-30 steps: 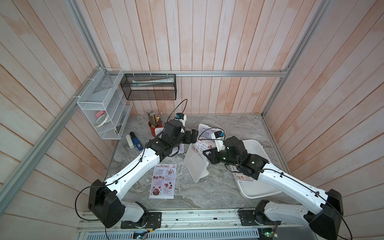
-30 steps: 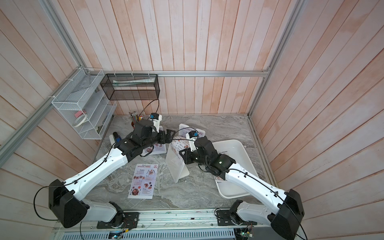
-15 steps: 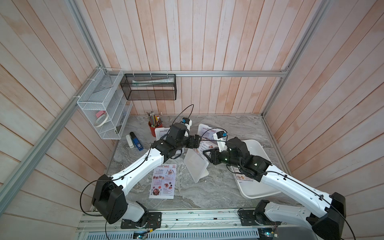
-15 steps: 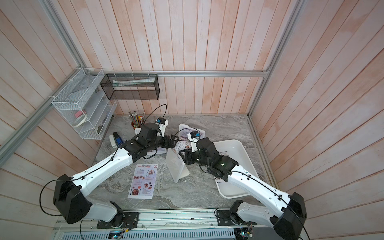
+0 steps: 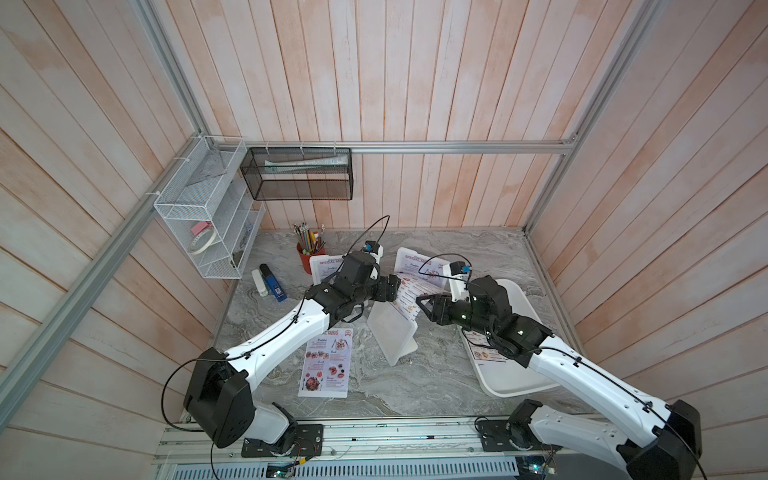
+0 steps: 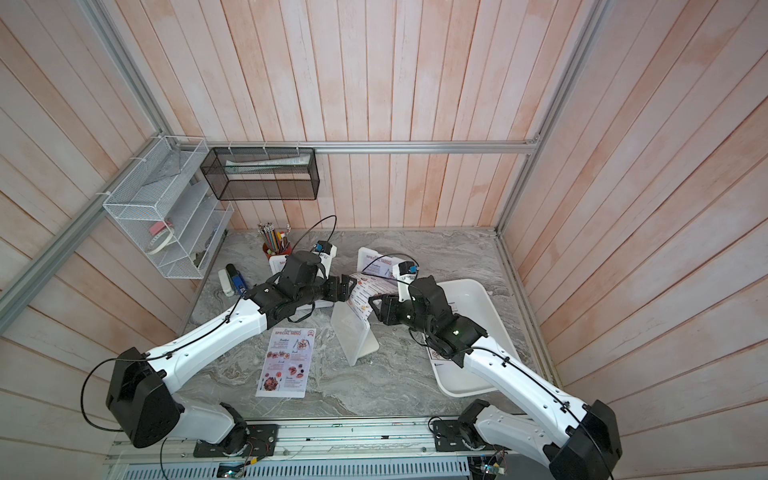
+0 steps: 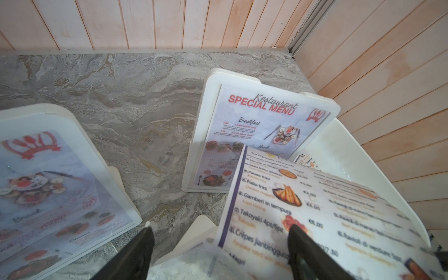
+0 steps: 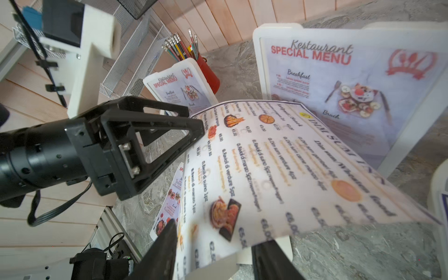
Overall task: Replace the menus in the menu holders
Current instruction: Insert the menu into the storage box.
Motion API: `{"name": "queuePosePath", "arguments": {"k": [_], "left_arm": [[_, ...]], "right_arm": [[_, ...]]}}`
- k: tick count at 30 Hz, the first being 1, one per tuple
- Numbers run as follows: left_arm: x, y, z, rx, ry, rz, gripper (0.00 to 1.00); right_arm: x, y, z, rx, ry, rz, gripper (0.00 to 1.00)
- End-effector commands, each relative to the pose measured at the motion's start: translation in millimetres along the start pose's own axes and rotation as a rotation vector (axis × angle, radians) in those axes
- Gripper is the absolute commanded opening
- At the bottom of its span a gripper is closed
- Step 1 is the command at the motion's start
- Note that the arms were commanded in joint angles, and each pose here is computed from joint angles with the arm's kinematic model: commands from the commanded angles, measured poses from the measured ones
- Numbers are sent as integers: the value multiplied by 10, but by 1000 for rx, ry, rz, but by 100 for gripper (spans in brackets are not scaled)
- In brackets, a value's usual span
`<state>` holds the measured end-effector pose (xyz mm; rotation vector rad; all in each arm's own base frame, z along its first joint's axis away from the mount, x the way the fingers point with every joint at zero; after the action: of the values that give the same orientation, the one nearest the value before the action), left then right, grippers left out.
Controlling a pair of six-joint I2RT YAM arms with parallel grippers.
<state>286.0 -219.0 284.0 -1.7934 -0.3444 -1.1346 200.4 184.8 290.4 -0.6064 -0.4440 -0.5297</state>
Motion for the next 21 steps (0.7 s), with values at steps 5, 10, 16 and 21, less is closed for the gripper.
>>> {"name": "queuePosePath", "arguments": {"k": [5, 10, 16, 21], "left_arm": [[-44, -47, -13, 8, 23, 2, 88], [-42, -55, -17, 9, 29, 0, 88], [-52, -54, -12, 11, 32, 2, 88], [-59, -60, -15, 9, 33, 2, 88]], "right_arm": [[78, 32, 5, 107, 66, -8, 51], [141, 33, -49, 135, 112, -32, 51], [161, 52, -99, 143, 146, -29, 52], [180, 69, -193, 137, 184, -42, 55]]}}
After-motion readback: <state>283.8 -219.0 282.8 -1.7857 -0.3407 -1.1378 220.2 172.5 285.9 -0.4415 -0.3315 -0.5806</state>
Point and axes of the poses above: each gripper's point midway between its finger pads, its own y axis out along the fingers, its own z axis along the line the jaws close on, x = y × z, the point moved 10 cm from there along -y, back along the fingers, and after that the axes turned 13 degrees about y, right-handed, at the moved point
